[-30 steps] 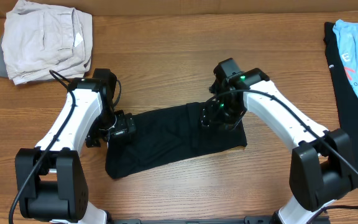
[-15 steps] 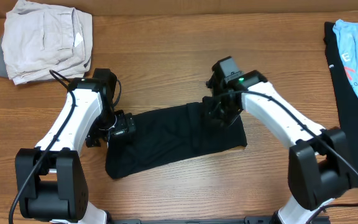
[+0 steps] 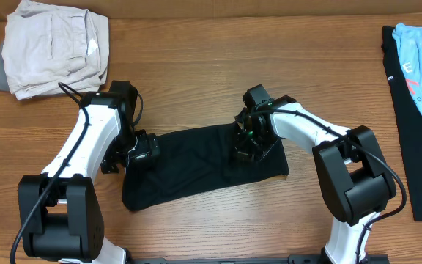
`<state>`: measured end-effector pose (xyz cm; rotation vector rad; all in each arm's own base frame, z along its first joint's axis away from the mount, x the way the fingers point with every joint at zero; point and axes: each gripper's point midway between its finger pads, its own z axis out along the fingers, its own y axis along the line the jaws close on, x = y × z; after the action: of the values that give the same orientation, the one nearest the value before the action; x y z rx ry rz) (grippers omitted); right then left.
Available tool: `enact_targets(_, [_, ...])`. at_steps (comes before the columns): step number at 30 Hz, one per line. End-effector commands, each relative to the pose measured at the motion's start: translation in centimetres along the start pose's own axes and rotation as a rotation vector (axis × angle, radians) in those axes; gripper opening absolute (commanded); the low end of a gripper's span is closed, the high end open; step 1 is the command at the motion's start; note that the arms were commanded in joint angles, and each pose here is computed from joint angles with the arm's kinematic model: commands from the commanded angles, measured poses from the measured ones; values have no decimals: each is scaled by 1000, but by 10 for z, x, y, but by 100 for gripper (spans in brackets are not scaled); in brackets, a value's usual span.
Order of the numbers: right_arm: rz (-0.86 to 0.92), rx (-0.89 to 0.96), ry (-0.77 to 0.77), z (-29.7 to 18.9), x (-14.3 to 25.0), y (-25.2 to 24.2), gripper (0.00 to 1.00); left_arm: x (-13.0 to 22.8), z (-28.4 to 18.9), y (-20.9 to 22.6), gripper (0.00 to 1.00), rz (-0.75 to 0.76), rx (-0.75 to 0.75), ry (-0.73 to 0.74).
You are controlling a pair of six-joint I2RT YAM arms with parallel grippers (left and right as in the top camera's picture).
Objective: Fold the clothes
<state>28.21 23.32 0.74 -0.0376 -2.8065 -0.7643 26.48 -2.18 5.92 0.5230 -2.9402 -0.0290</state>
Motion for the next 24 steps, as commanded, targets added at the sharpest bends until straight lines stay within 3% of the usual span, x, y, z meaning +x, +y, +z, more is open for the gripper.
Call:
enact_targets(1, [-8,13,-32,-18,-1,8,4,-3,-6,-2,100,-17,16,-16])
enact_targets(3, [-18,69,-81,-35,-4,8,19,-3,-6,-2,100,-17,16,-15])
enact_targets(5, [-26,131,-140,-60,-9,10,63,-4,-6,-2,100,-17,16,-18])
enact_targets(6, [-27,146,-161,-70,-10,11,94,-4,-6,-2,100,-17,18,-21])
enact_targets(7, [-26,158,-185,-83,-12,14,100,-7,-6,-2,100,-21,22,-28])
enact_targets(15, [67,227,-358,-173,-39,-5,100,-24,-7,33,100,-133,82,-28])
enact_targets(19, [166,224,-404,-199,-50,-36,100,-33,-10,52,100,-192,257,-9])
enact_targets(24, [273,219,-429,-220,-54,-73,100,-34,-20,55,99,-153,493,-10])
